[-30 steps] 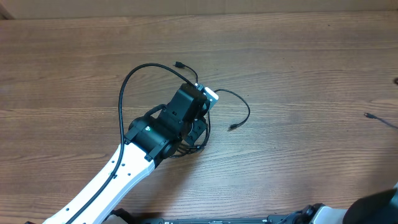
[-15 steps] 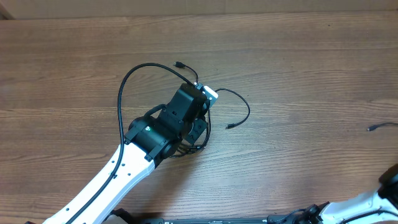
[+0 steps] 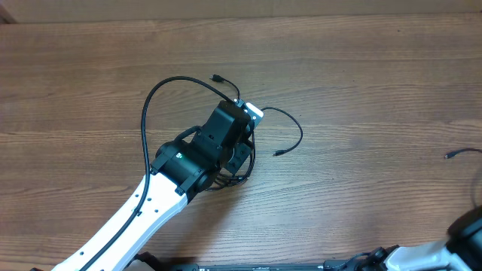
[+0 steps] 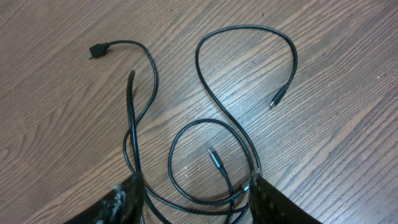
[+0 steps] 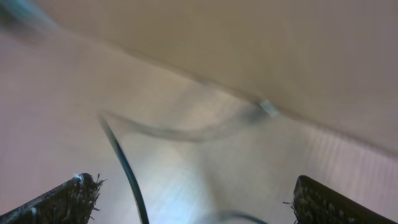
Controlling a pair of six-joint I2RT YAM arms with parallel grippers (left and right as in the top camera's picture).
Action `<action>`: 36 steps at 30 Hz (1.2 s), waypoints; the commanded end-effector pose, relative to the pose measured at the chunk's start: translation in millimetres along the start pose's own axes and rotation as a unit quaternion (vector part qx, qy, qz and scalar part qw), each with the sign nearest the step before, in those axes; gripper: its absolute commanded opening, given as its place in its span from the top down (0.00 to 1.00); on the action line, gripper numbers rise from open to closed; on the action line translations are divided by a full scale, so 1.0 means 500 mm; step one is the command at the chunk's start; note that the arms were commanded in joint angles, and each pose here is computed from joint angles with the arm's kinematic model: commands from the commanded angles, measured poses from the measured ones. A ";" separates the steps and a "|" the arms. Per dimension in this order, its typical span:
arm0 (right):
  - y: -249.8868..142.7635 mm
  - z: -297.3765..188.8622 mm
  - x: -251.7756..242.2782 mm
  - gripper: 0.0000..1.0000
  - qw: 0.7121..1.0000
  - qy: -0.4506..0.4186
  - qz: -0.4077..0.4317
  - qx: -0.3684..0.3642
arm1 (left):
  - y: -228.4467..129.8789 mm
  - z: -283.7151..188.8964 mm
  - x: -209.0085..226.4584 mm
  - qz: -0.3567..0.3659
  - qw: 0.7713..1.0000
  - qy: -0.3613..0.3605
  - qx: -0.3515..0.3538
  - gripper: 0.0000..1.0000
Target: Untangle cables
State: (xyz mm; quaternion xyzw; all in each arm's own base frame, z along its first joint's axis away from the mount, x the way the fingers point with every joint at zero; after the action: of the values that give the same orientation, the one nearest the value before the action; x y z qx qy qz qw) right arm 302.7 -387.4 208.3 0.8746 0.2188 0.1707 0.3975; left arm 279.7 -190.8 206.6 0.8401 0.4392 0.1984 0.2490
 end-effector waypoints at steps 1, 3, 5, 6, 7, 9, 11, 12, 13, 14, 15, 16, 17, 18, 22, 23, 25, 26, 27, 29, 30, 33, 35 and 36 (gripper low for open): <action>0.130 -0.189 0.109 0.00 0.980 0.167 0.033 -0.099 | -0.001 0.004 -0.001 -0.009 1.000 -0.005 0.001 0.44; 0.158 -0.274 0.136 0.00 0.970 0.201 0.046 -0.130 | -0.001 0.004 -0.001 -0.009 1.000 -0.005 0.001 0.18; 0.154 -0.327 0.166 0.00 0.963 0.233 0.043 -0.130 | -0.001 0.003 -0.002 -0.011 1.000 -0.007 0.002 0.09; 0.145 -0.349 0.188 0.00 0.959 0.253 0.037 -0.124 | -0.001 0.003 -0.005 -0.016 1.000 -0.011 0.002 0.02; 0.138 -0.363 0.204 0.00 0.956 0.265 0.032 -0.119 | -0.001 0.003 -0.009 -0.017 1.000 -0.018 0.002 0.00; 0.107 -0.395 0.253 0.00 0.948 0.304 0.015 -0.095 | -0.001 0.003 -0.019 -0.016 0.999 -0.035 0.002 0.00; 0.063 -0.420 0.302 0.00 0.938 0.343 -0.001 -0.054 | -0.001 0.003 -0.014 -0.012 1.000 -0.026 0.002 0.01; 0.027 -0.433 0.333 0.00 0.930 0.366 -0.011 -0.019 | -0.001 0.003 -0.006 -0.016 1.000 -0.014 0.002 0.00; -0.003 -0.441 0.353 0.00 0.925 0.380 -0.017 0.010 | 0.000 0.002 0.006 -0.036 0.999 0.002 0.000 0.00; -0.039 -0.448 0.374 0.00 0.919 0.391 -0.023 0.046 | 0.004 -0.001 0.018 -0.063 0.998 0.015 -0.007 0.00; -0.083 -0.457 0.396 0.00 0.913 0.398 -0.033 0.086 | 0.008 -0.004 0.035 -0.100 0.994 0.033 -0.013 0.00; -0.117 -0.463 0.412 0.01 0.907 0.403 -0.043 0.116 | 0.009 -0.010 0.054 -0.137 0.989 0.050 -0.020 0.00; -0.159 -0.471 0.432 0.00 0.899 0.407 -0.056 0.151 | 0.008 -0.017 0.079 -0.176 0.982 0.070 -0.027 0.00; -0.193 -0.478 0.448 0.00 0.891 0.411 -0.068 0.180 | 0.005 -0.024 0.101 -0.205 0.974 0.085 -0.032 0.00; -0.352 -0.515 0.516 0.00 0.847 0.418 -0.134 0.301 | -0.010 -0.056 0.190 -0.305 0.943 0.119 -0.052 0.00; -0.380 -0.522 0.527 0.00 0.837 0.419 -0.147 0.319 | -0.016 -0.062 0.210 -0.329 0.934 0.127 -0.055 0.01; -0.464 -0.545 0.558 0.00 0.808 0.420 -0.189 0.367 | -0.035 -0.078 0.256 -0.374 0.915 0.141 -0.059 0.00; -0.496 -0.555 0.570 0.00 0.796 0.420 -0.206 0.384 | -0.043 -0.082 0.271 -0.387 0.909 0.144 -0.059 0.01; -0.528 -0.567 0.582 0.00 0.783 0.423 -0.222 0.399 | -0.050 -0.086 0.287 -0.399 0.903 0.146 -0.058 0.00; -0.605 -0.603 0.607 0.00 0.751 0.427 -0.262 0.430 | -0.073 -0.090 0.315 -0.424 0.892 0.149 -0.048 0.01; -0.631 -0.618 0.615 0.00 0.739 0.431 -0.278 0.437 | -0.083 -0.090 0.325 -0.432 0.888 0.154 -0.043 0.00; -0.732 -0.685 0.652 0.00 0.691 0.459 -0.339 0.443 | -0.126 -0.094 0.351 -0.454 0.873 0.175 -0.012 0.01; -0.787 -0.716 0.675 0.00 0.672 0.475 -0.371 0.430 | -0.142 -0.092 0.356 -0.461 0.869 0.181 0.002 0.00; -0.814 -0.727 0.684 0.00 0.666 0.479 -0.387 0.421 | -0.149 -0.090 0.357 -0.462 0.867 0.184 0.010 0.00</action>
State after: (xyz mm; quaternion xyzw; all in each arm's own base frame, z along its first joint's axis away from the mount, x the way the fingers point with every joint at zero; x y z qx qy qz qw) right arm 333.9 213.7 180.4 0.6216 0.7110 0.2969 -0.1415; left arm 305.1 2.0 225.6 0.5039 0.8031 0.2220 0.2279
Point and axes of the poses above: each gripper's point midway between its finger pads, its own z axis out along the fingers, its own x axis along the line the jaws close on, y = z × x, the point moved 2 cm from there along -z, back along the fingers, and after that the axes turned 3 degrees about -z, right-handed, at the moved point
